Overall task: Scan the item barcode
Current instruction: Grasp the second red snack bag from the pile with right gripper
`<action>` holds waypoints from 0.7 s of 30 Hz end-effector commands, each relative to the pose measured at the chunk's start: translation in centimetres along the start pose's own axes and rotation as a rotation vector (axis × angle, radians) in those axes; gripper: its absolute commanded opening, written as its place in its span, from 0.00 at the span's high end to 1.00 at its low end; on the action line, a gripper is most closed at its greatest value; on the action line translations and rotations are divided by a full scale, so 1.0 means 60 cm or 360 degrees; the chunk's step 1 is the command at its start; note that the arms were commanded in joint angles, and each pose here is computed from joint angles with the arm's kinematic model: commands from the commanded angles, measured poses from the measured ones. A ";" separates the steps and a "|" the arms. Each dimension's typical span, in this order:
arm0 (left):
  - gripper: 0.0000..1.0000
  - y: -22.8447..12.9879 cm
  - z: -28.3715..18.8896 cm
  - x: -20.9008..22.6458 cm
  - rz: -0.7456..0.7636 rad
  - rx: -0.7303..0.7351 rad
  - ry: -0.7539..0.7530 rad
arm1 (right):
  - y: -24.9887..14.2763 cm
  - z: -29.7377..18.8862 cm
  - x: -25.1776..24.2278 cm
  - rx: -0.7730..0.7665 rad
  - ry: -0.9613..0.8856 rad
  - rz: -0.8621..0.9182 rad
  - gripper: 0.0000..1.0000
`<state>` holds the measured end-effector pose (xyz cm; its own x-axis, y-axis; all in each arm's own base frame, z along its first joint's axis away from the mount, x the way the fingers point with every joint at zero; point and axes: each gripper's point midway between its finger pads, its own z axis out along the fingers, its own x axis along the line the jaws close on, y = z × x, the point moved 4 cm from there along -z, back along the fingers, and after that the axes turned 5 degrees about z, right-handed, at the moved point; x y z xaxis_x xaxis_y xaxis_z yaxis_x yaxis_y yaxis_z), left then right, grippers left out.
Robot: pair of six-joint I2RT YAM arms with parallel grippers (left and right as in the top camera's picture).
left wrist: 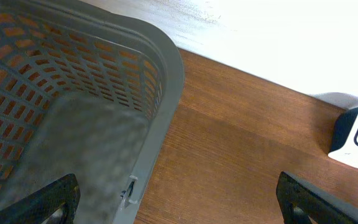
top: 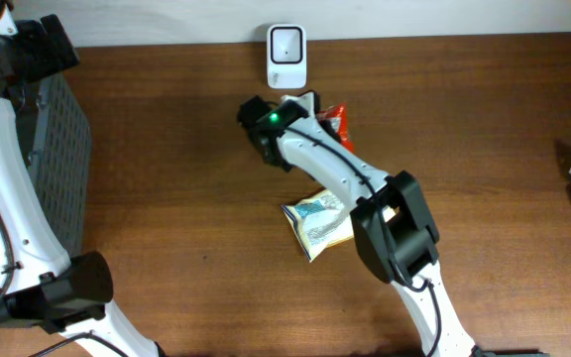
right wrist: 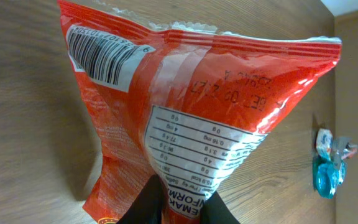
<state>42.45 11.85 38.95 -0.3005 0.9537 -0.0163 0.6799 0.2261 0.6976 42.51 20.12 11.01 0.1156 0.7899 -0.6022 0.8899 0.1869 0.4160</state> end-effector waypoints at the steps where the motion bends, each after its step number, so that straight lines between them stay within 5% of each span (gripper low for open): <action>1: 0.01 0.001 -0.007 0.002 -0.0019 -0.0012 -0.0003 | -0.002 -0.033 0.015 -0.0110 -0.0034 -0.0030 0.93; 6: 0.01 0.001 -0.007 0.002 -0.0019 -0.0012 -0.0003 | 0.032 -0.055 -0.029 -0.0392 -0.0412 -0.0097 0.96; 21: 0.01 0.001 -0.007 0.002 -0.0019 -0.0012 -0.0003 | -0.002 0.154 -0.183 0.0000 -0.0766 -0.0065 0.95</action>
<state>42.45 11.85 38.95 -0.3005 0.9537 -0.0163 0.6799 0.2261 0.6976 44.76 7.90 10.13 0.2220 0.4843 -0.8463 0.9078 0.2140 0.3606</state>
